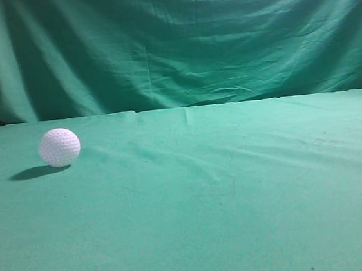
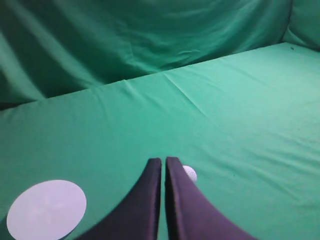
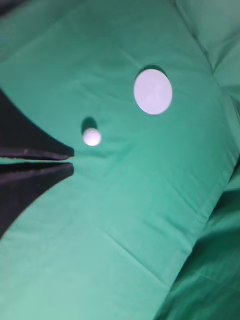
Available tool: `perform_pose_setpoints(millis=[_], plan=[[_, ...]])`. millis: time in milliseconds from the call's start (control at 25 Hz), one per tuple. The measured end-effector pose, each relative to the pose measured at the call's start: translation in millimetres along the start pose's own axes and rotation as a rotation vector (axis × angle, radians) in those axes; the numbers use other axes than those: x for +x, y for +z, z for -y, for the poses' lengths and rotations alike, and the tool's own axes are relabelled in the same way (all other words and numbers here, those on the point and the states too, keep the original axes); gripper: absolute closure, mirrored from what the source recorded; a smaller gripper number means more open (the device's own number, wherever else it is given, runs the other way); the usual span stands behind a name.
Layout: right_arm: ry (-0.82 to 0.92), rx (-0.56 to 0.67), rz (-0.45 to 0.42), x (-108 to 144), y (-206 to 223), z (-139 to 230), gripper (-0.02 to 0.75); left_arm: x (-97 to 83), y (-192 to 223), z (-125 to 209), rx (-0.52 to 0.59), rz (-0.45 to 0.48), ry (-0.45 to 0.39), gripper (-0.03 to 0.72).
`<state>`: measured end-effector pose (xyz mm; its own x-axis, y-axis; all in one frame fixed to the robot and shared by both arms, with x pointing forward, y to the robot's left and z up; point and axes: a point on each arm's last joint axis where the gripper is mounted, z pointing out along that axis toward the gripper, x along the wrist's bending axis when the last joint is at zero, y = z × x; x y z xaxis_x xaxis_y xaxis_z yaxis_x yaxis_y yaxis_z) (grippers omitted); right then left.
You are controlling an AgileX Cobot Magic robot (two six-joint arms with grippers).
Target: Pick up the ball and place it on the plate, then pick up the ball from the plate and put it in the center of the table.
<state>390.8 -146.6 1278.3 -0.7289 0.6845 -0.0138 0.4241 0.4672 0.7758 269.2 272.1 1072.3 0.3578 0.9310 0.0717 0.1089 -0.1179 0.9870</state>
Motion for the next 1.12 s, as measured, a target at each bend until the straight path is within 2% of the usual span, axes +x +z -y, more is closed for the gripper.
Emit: perform_pose_setpoints(millis=[120, 320, 720, 1120], plan=[[0.019, 0.015, -0.008, 2.3, -12.3, 32.7, 0.738, -0.2, -0.3, 6.5, 0.012, -0.005, 0.005, 0.688], [0.036, -0.090, -0.016, 5.6, -19.6, 90.3, 0.738, 0.7, 1.6, 11.8, 0.039, -0.012, 0.005, 0.688], [0.094, -0.275, -0.047, 11.4, 10.1, 202.5, 0.738, 1.7, 1.5, 12.9, 0.052, -0.022, 0.026, 0.688], [0.149, -0.469, -0.048, 10.6, 30.9, 234.7, 0.738, 1.7, 1.5, 12.9, 0.052, -0.022, 0.026, 0.688]])
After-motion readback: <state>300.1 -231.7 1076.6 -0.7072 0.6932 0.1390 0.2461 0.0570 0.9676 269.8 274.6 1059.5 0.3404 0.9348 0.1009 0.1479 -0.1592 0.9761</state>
